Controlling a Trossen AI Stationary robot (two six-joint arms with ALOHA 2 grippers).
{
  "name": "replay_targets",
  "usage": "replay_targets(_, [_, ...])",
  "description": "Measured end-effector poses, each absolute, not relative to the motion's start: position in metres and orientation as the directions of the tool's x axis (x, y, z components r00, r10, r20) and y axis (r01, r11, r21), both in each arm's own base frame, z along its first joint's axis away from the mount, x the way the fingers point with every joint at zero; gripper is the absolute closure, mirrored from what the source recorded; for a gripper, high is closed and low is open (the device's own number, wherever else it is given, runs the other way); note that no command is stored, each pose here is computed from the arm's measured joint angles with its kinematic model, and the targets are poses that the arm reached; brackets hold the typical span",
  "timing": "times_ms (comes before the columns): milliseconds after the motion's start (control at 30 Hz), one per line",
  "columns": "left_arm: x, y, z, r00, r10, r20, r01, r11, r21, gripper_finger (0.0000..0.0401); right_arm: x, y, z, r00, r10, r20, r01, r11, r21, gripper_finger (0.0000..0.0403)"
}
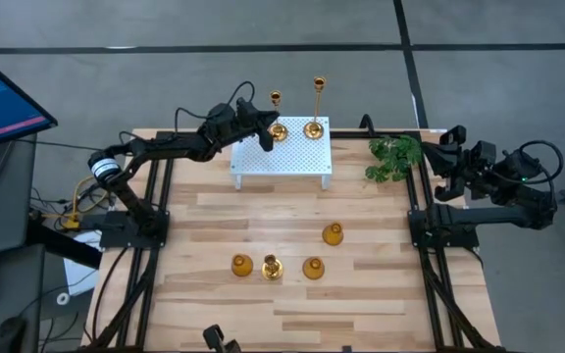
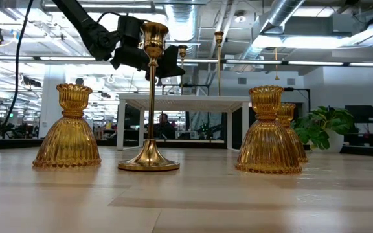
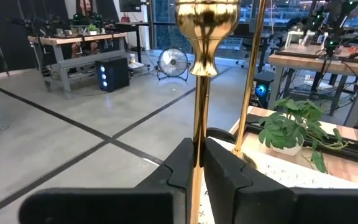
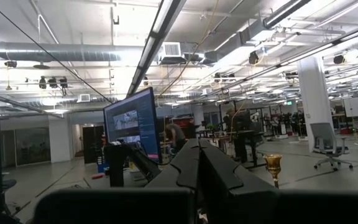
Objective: Pick & Place candle stick holders
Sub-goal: Put the medium gold candle holder on the shelf
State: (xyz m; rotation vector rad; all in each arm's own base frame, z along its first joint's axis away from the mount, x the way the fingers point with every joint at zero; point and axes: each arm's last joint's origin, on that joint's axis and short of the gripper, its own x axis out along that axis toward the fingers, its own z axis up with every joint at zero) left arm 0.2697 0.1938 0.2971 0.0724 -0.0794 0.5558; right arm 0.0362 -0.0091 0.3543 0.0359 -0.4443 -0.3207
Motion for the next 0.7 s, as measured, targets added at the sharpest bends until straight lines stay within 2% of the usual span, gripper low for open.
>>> replay_targets(167, [0.2706, 0.1948, 0.289, 0.847, 0.529, 0.045, -0.531, 0.846, 0.053, 0.0366, 0.0362, -0.0091, 0.3543, 0.854, -0.312, 0.417, 0.297, 0.949, 0.104, 0.0403])
replay_targets(333, [0.2692, 0.1952, 0.2932, 0.844, 0.531, 0.071, -0.535, 0.842, 0.061, 0.0379, 0.0362, -0.0091, 0.3543, 0.854, -0.312, 0.417, 0.297, 0.949, 0.104, 0.0403])
replay_targets(700, [0.2711, 0.1946, 0.2903, 0.85, 0.524, 0.051, -0.526, 0.849, 0.053, 0.0369, 0.0362, -0.0091, 0.3544, 0.853, -0.313, 0.417, 0.297, 0.949, 0.104, 0.0403])
